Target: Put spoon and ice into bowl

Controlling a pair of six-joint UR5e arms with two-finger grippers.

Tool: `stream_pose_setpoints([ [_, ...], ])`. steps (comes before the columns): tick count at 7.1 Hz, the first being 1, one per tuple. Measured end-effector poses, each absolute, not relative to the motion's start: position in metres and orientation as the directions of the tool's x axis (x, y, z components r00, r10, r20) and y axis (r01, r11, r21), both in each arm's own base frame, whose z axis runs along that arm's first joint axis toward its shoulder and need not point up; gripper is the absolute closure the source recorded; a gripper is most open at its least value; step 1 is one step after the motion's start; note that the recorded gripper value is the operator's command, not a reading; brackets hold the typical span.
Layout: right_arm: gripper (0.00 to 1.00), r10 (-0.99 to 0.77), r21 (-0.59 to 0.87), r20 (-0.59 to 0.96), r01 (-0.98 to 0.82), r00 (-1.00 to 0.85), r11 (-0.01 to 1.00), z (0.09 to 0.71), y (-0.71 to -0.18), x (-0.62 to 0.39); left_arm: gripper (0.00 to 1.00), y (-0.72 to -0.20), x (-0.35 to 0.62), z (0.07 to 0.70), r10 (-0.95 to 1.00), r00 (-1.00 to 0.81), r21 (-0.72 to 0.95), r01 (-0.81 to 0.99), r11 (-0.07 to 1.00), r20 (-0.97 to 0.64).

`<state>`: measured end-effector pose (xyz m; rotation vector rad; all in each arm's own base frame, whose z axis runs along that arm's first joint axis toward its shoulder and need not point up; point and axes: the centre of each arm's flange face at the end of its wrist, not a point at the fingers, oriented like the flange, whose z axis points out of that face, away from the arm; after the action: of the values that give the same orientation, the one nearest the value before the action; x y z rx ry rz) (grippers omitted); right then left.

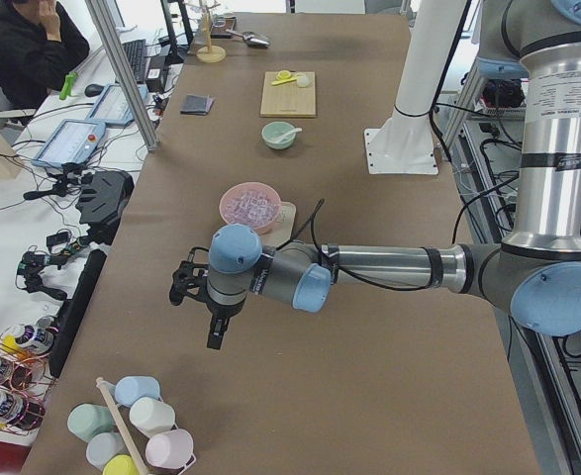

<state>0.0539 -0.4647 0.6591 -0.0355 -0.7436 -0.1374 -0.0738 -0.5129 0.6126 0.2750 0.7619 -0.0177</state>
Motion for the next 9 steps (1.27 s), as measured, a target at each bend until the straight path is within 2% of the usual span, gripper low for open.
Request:
stream_pose_setpoints([
  [9,0.0,-0.086,0.015,0.691,0.104,0.718,0.994,0.6455,-0.4691,0.0523,0.02,-0.516,-0.0608,0.616,0.026,0.726,0.186,0.142,0.972,-0.687],
])
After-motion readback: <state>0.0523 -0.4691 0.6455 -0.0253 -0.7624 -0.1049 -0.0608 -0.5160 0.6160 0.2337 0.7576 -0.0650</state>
